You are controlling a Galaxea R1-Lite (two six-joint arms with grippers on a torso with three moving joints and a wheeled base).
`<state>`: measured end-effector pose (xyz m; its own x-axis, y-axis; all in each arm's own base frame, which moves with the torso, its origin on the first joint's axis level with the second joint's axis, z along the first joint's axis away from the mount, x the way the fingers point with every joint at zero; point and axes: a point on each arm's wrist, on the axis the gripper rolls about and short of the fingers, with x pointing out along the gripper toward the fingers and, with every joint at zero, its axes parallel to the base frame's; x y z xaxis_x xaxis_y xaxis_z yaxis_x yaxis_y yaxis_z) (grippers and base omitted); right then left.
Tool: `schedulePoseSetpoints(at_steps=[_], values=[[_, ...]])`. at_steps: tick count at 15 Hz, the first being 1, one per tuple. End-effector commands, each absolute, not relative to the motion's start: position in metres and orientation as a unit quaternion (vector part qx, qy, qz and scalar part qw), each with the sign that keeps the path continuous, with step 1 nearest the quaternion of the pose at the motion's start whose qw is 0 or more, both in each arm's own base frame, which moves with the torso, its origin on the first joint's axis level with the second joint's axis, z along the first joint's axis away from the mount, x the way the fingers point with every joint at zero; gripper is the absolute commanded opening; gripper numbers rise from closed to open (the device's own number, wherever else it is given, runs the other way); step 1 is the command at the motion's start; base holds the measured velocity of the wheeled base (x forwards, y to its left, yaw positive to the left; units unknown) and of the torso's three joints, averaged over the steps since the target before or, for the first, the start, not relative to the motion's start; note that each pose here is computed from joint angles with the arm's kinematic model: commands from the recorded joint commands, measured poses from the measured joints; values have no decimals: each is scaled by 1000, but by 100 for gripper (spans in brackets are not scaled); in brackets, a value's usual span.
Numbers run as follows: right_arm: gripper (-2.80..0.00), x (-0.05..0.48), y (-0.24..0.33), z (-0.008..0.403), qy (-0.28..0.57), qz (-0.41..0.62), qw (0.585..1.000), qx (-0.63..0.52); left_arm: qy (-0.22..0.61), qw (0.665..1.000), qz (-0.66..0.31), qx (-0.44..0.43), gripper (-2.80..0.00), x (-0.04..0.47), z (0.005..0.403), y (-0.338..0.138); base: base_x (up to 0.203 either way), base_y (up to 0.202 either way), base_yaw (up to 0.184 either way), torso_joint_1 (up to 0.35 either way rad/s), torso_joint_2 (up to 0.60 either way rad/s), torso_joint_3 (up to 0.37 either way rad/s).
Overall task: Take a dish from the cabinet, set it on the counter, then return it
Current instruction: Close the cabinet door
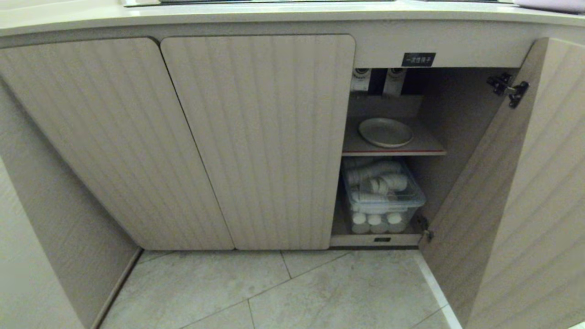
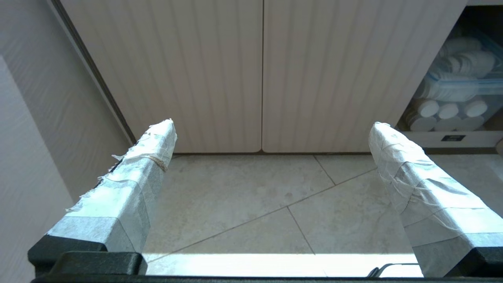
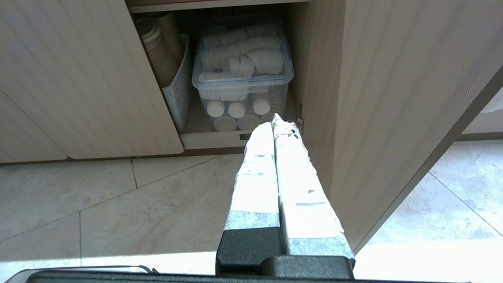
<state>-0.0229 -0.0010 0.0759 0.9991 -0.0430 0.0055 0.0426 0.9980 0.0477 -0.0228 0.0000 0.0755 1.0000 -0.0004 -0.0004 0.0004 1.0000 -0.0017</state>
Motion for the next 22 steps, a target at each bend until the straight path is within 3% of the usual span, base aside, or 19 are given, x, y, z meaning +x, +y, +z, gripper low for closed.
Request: schedulePoseSetpoints(at_steps=[1,22], values=[[-280,-23,-1,76,-3,-21,999,24,0,1000,0,-1,0,-23,75,0,0,0,0,0,0,0],[-280,-23,-1,76,-3,-21,999,24,0,1000,0,-1,0,-23,75,0,0,-5,0,0,0,0]])
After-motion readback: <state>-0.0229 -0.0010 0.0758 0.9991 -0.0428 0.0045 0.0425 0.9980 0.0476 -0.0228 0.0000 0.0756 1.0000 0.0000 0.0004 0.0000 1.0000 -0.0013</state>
